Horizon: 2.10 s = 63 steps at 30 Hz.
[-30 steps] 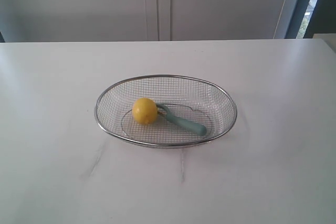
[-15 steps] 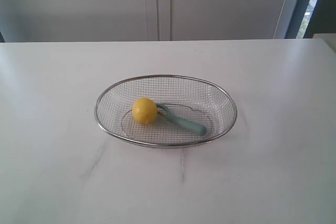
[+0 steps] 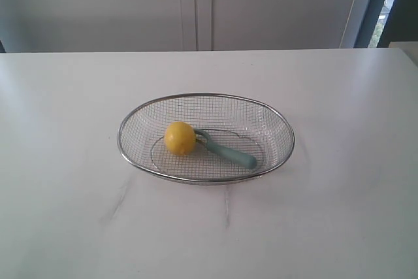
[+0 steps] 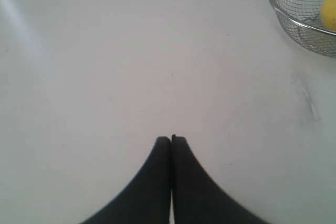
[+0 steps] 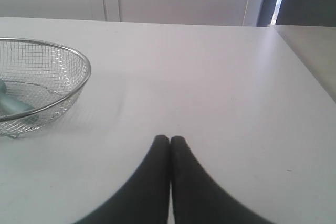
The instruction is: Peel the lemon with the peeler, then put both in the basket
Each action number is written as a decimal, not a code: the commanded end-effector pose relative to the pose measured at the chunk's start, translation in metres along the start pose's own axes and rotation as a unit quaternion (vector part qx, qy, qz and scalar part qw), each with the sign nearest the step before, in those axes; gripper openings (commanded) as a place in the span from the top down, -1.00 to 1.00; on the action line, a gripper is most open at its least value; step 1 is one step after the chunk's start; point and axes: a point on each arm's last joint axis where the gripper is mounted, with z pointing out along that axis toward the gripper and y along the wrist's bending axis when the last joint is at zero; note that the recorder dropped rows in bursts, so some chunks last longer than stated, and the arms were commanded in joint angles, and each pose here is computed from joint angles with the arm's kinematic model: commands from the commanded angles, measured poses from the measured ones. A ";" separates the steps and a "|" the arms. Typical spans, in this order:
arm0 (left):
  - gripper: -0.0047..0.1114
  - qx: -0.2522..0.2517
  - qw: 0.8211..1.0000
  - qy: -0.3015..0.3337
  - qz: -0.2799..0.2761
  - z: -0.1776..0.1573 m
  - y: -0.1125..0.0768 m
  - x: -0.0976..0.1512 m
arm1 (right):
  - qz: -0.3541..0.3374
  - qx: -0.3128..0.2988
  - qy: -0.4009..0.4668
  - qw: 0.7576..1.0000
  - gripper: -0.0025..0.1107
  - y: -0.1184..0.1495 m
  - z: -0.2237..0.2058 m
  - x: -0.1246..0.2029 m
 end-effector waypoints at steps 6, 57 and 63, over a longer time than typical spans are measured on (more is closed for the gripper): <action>0.92 0.003 1.000 -0.001 -0.001 0.000 -0.001 0.001 | 0.011 0.082 0.002 0.997 0.96 -0.009 -0.001 0.002; 0.92 0.003 1.000 -0.001 0.000 0.000 -0.001 0.001 | 0.033 0.002 -0.001 0.999 0.96 0.000 0.000 0.001; 0.92 0.003 1.000 -0.001 0.000 0.000 -0.001 0.001 | 0.033 0.002 0.000 0.999 0.96 0.000 0.000 0.002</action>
